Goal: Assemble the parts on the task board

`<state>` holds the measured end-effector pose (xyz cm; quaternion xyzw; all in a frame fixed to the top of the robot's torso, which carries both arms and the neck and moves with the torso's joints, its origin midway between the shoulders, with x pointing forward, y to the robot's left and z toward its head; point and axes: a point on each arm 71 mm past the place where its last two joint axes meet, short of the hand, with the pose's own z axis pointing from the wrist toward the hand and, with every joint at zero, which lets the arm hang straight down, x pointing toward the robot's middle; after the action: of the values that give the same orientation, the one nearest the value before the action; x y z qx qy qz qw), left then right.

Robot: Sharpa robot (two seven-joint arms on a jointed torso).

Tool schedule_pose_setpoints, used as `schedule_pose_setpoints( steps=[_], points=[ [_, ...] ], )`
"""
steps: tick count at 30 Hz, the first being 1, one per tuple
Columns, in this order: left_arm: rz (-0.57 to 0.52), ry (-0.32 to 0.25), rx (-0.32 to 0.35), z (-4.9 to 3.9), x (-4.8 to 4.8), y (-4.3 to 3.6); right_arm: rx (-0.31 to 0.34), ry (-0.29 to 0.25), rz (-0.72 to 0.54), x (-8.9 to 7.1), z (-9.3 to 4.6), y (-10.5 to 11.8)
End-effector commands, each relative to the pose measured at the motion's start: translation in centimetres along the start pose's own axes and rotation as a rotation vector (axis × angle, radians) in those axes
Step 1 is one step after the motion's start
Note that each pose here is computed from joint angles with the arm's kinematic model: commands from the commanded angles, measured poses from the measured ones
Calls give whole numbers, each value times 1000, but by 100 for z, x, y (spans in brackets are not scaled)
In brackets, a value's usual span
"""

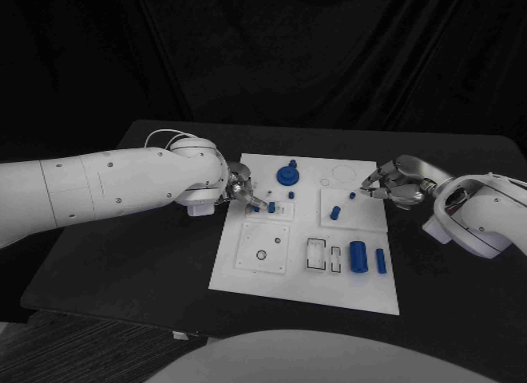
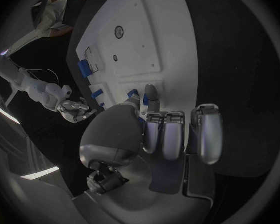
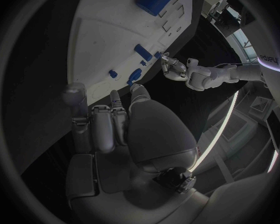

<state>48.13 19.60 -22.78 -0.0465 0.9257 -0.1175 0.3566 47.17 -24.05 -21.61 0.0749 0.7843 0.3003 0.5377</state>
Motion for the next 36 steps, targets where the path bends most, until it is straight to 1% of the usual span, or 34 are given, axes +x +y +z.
schedule_pose_setpoints(
  steps=[1, 22, 36],
  points=[
    [-1, -6, 18, -7, -17, -35, 16, 6, -4, 12, 0, -16],
    [9, -3, 20, -17, -51, -60, 17, 6, -4, 11, 0, -20],
    [14, 0, 17, -17, -73, -60, 16, 7, -5, 15, 4, -16]
  ],
)
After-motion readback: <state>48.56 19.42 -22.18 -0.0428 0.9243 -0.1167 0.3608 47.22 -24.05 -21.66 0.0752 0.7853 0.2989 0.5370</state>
